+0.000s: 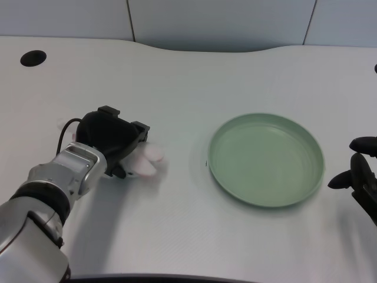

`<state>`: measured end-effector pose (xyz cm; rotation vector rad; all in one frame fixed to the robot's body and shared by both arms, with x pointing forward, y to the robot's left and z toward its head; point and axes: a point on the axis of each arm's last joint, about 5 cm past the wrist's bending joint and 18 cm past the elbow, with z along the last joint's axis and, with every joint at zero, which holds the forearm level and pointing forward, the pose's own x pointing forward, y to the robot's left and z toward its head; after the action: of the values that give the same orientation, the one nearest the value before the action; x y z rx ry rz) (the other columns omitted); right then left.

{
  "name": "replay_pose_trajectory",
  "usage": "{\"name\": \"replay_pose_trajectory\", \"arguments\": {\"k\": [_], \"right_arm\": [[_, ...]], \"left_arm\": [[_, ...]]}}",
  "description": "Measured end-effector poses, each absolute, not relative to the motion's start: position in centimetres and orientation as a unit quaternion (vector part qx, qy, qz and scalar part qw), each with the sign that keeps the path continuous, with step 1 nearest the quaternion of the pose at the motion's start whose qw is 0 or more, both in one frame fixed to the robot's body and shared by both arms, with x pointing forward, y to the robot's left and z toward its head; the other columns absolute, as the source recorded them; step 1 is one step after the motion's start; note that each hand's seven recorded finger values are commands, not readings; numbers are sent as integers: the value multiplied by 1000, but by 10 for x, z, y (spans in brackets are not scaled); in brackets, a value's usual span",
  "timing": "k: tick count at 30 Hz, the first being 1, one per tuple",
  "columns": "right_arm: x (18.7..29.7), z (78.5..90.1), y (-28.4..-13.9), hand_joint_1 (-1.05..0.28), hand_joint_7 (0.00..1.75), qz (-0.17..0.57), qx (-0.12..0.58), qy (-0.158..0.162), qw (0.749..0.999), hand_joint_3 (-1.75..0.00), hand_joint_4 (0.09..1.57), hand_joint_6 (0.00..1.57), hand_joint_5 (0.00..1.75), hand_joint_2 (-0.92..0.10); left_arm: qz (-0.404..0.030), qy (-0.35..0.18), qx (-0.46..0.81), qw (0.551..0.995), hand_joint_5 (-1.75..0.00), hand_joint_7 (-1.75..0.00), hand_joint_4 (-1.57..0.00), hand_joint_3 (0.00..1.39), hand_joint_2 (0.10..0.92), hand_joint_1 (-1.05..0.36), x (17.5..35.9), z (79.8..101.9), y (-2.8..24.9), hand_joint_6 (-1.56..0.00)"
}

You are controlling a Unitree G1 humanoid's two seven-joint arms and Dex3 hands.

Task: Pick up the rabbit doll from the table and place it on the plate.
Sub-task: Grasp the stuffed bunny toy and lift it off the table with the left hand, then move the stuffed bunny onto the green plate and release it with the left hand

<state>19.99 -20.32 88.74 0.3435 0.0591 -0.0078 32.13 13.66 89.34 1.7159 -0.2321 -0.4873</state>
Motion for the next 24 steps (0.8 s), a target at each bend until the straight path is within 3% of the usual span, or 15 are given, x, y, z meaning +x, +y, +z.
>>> {"name": "replay_pose_trajectory", "arguments": {"k": [1, 2, 4, 7, 9, 12, 13, 16, 17, 19, 24], "right_arm": [[200, 887, -203, -273, 1714, -3, 171, 29, 985, -674, 353, 45, 1746, -921], [200, 887, -203, -280, 1712, -3, 171, 30, 985, -675, 342, 42, 1746, -921], [200, 887, -204, -285, 1709, -4, 168, 30, 985, -672, 330, 41, 1746, -921], [200, 888, -204, -282, 1709, -4, 165, 30, 986, -670, 309, 41, 1746, -921], [200, 887, -204, -285, 1712, -4, 162, 30, 986, -670, 309, 43, 1746, -921], [200, 886, -205, -286, 1714, -4, 161, 30, 986, -668, 311, 44, 1746, -921], [200, 886, -205, -281, 1708, -4, 162, 30, 986, -665, 299, 28, 1746, -921], [201, 886, -204, -278, 1706, -3, 162, 30, 986, -663, 292, 19, 1746, -921], [201, 886, -204, -281, 1706, -3, 163, 30, 986, -665, 314, 29, 1746, -921], [201, 886, -204, -282, 1704, -6, 165, 31, 986, -665, 328, 36, 1746, -921], [201, 886, -204, -281, 1708, -7, 167, 35, 985, -653, 313, 42, 1746, -921]], "left_arm": [[-209, -105, 750, 619, -1509, -875, -593, 5, 917, -229, 321, 893, 137, -671], [-208, -110, 752, 615, -1648, -638, -652, 4, 916, -246, 321, 893, 137, -792], [-205, -117, 756, 611, -1726, -420, -698, 2, 908, -252, 321, 892, 138, -911], [-203, -118, 755, 613, -1744, -401, -742, 6, 895, -227, 321, 893, 139, -961], [-198, -114, 743, 629, -1746, -822, -723, 30, 916, -224, 321, 894, 140, -795], [-194, -106, 734, 642, -1746, -977, -719, 36, 920, -223, 322, 895, 142, -725], [-193, -104, 728, 650, -1745, -1110, -690, 36, 921, -212, 322, 896, 143, -706], [-190, -102, 696, 685, -1740, -1197, -658, 41, 921, -206, 325, 902, 141, -678], [-188, -105, 689, 692, -1743, -1434, -686, 76, 920, -184, 326, 904, 140, -609], [-179, -113, 671, 710, -1746, -1681, -709, 100, 918, -133, 330, 910, 136, -520], [-177, -154, 640, 732, -1746, -1744, -762, 84, 915, -138, 337, 927, 119, -508]]}}
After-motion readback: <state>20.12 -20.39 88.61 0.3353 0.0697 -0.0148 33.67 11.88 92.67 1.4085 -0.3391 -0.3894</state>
